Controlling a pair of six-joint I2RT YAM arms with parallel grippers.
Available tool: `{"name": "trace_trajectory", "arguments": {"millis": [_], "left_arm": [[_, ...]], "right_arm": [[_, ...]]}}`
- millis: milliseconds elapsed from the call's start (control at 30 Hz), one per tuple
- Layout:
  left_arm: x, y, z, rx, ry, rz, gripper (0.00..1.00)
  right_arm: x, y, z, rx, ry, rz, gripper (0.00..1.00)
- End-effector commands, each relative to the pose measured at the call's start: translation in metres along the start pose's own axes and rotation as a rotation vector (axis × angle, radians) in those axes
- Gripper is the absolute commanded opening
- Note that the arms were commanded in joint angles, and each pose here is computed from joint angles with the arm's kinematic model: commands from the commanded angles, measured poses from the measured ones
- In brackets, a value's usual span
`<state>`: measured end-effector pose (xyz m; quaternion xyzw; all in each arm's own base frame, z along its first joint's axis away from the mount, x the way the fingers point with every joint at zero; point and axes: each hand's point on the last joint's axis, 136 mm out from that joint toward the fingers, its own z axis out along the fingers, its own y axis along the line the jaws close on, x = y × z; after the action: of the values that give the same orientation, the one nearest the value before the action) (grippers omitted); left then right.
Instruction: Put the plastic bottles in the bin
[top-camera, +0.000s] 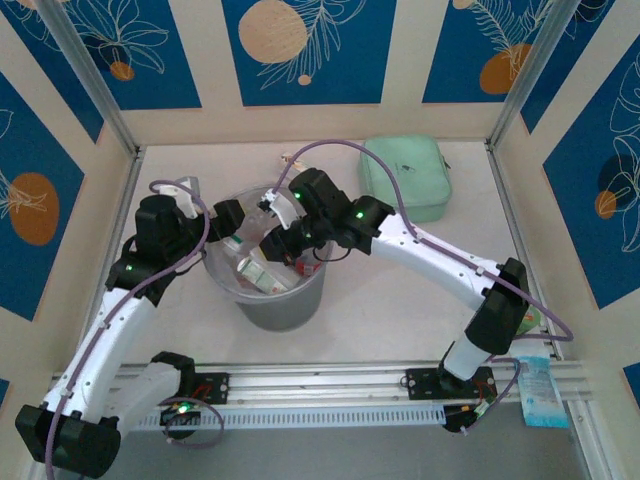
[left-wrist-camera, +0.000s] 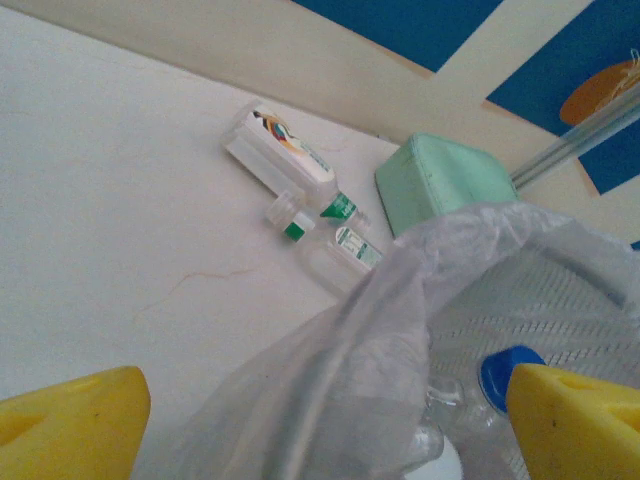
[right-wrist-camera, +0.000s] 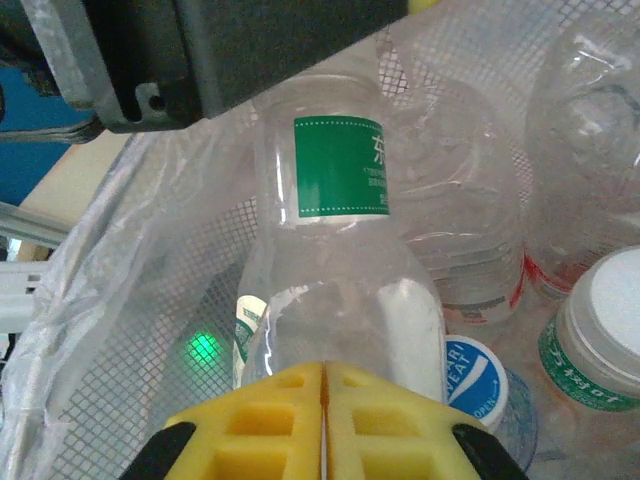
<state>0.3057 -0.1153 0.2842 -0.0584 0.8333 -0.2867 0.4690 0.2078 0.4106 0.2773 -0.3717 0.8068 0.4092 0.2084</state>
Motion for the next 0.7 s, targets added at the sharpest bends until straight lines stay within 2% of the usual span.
{"name": "trace_trajectory", "arguments": {"millis": [0, 233, 333, 467, 567, 667], "left_arm": [[0.004, -0.002, 0.002, 0.015, 0.018, -0.006, 0.92], [0.003, 0.003, 0.000, -0.013, 0.014, 0.011, 0.92], [0.005, 0.007, 0.000, -0.034, 0.017, 0.015, 0.92], [0.006, 0.009, 0.003, -0.037, 0.023, 0.011, 0.91], [0.006, 0.009, 0.005, -0.038, 0.023, 0.006, 0.91], [0.006, 0.011, 0.003, -0.049, 0.015, 0.005, 0.91]], "right_arm": [[-0.012, 0.004, -0.004, 0.015, -0.042, -0.016, 0.12], [-0.078, -0.003, -0.093, 0.194, -0.316, -0.177, 0.26], [-0.091, -0.017, -0.137, 0.287, -0.421, -0.198, 0.31], [-0.082, -0.074, -0.176, 0.425, -0.457, -0.127, 0.36], [-0.065, -0.131, -0.189, 0.515, -0.436, -0.044, 0.36], [-0.054, -0.184, -0.189, 0.535, -0.412, 0.048, 0.36]]}}
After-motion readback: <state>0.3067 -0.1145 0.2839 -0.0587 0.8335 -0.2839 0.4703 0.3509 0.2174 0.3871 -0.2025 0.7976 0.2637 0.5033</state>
